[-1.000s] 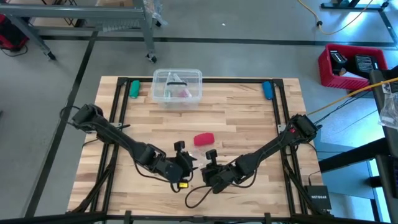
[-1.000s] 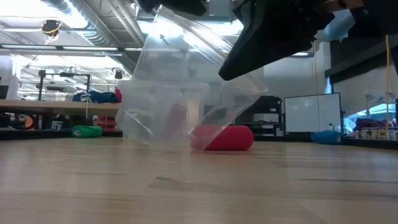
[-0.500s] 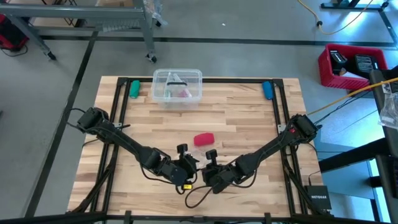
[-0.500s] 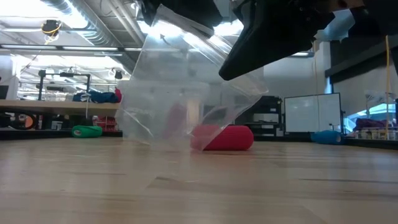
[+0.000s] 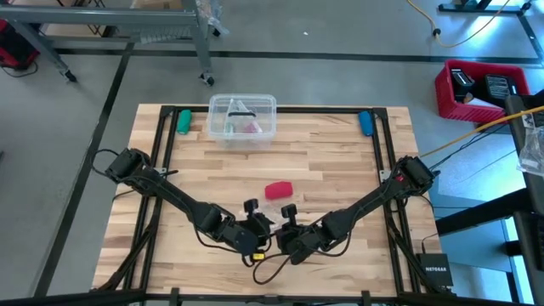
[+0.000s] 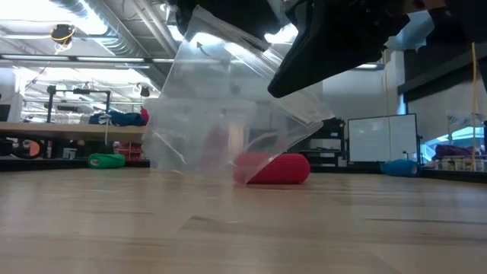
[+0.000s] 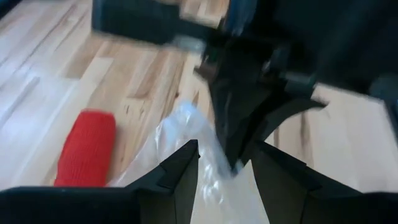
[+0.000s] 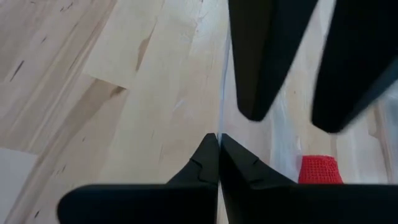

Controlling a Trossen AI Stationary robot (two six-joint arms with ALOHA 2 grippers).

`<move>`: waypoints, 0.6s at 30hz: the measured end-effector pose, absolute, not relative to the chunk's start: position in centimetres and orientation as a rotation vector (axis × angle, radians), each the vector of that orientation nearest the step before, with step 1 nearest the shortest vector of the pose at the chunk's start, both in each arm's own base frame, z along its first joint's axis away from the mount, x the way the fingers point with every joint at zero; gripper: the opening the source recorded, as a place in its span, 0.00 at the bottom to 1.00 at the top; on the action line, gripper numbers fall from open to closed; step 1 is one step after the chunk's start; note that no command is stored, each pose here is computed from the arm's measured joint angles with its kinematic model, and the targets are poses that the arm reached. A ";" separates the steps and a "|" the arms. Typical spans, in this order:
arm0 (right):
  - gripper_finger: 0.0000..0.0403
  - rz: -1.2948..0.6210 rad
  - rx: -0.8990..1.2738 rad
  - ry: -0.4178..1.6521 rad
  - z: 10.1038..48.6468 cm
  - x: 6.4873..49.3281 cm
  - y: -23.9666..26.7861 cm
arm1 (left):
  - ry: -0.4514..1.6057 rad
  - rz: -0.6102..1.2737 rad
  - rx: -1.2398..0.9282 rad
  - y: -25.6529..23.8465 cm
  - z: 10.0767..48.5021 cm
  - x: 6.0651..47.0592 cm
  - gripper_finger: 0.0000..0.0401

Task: Roll bandage
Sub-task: Put the red bandage into the zip bag

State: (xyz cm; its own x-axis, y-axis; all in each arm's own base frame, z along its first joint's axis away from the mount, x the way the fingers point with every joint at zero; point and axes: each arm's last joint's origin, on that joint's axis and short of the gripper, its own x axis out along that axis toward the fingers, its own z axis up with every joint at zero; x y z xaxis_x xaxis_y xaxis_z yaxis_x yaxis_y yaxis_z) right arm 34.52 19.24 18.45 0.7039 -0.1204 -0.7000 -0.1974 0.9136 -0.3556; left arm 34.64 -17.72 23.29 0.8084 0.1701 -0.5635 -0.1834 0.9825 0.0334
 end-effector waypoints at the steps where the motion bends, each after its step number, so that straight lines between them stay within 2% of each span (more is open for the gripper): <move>1: 0.01 0.044 -0.428 0.795 18.4 34.5 19.2 | 0.589 0.180 -0.019 -17.8 23.4 34.7 0.35; 5: 0.01 0.046 -0.427 0.796 18.4 34.5 19.2 | 0.598 0.185 -0.009 -17.7 23.1 34.8 0.35; 11: 0.01 0.051 -0.426 0.799 18.4 34.5 19.3 | 0.735 0.262 0.014 -16.4 21.4 34.5 0.34; 18: 0.01 0.045 -0.409 0.797 18.4 34.5 19.3 | 0.723 0.293 0.021 -15.9 21.7 34.7 0.34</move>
